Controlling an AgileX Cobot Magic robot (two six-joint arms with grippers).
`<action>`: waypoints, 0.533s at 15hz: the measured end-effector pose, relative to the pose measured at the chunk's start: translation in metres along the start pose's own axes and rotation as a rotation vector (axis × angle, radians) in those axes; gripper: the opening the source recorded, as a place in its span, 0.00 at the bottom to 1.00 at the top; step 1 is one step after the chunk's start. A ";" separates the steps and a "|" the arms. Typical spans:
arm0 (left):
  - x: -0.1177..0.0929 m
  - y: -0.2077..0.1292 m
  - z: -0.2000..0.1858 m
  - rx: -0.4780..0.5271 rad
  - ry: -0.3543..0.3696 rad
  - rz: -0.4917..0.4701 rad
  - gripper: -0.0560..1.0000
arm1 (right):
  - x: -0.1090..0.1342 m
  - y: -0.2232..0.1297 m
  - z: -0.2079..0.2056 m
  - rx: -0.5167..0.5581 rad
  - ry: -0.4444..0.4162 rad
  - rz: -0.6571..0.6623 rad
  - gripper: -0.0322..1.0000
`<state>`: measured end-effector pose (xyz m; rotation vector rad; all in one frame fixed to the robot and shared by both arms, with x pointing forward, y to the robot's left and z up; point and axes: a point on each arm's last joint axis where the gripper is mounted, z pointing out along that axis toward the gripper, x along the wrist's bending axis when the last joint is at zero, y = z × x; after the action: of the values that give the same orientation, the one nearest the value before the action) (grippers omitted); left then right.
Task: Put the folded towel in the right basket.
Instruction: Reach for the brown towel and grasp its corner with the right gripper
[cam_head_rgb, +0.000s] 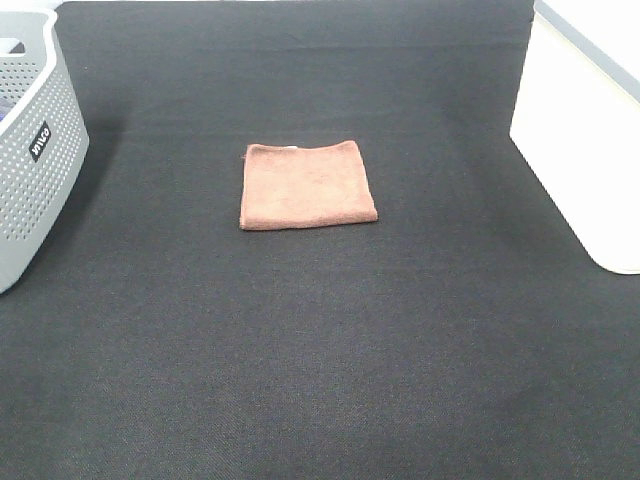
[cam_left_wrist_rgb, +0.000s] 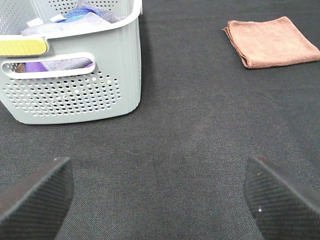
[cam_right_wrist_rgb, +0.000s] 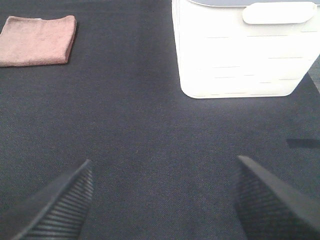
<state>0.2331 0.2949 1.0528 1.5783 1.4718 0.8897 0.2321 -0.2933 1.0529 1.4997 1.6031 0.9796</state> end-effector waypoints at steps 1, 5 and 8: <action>0.000 0.000 0.000 0.000 0.000 0.000 0.88 | 0.000 0.000 0.000 0.000 0.000 0.000 0.73; 0.000 0.000 0.000 0.000 0.000 0.000 0.88 | 0.000 0.000 0.000 0.000 0.000 0.000 0.73; 0.000 0.000 0.000 0.000 0.000 0.000 0.88 | 0.000 0.000 0.000 0.000 0.000 0.000 0.73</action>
<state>0.2331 0.2949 1.0528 1.5783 1.4718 0.8897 0.2321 -0.2933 1.0529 1.4997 1.6031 0.9796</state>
